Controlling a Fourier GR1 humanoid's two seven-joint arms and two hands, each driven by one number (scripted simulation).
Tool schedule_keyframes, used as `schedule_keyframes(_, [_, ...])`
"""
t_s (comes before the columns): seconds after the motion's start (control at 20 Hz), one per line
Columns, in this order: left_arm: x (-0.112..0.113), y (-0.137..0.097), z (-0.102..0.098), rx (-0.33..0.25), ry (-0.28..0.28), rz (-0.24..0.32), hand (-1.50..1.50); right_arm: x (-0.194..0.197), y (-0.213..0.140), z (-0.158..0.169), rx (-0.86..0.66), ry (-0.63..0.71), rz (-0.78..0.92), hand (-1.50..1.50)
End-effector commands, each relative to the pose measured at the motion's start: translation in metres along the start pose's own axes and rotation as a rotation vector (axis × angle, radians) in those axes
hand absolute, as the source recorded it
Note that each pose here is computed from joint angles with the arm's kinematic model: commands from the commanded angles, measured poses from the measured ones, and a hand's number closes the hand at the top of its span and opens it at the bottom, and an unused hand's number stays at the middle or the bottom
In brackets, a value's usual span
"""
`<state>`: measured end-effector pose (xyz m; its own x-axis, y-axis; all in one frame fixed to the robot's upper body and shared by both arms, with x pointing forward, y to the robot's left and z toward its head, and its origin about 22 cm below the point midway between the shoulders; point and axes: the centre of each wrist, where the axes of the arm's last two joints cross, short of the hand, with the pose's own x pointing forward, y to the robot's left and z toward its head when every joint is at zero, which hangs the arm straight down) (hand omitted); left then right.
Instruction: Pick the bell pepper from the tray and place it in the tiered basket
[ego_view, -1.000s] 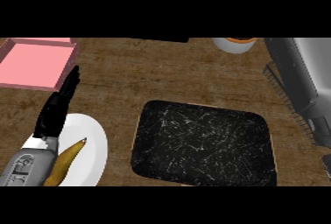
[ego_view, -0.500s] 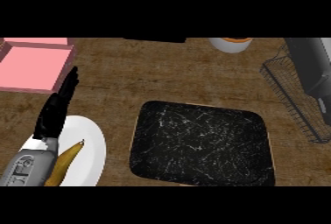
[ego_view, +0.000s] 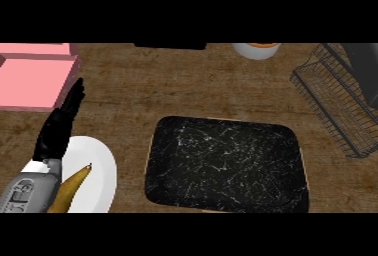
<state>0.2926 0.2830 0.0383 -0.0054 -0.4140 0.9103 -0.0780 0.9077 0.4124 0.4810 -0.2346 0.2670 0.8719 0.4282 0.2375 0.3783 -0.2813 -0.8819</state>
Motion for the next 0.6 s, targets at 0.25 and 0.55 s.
schedule_keyframes(0.25, [-0.004,0.000,-0.001,0.029,0.026,-0.004,0.00,-0.014,0.018,-0.017,-0.005,0.198,0.195,1.50])
schedule_keyframes(0.55, [0.001,0.005,0.006,0.031,0.025,0.003,0.00,-0.027,0.029,-0.030,0.098,0.152,0.158,1.50])
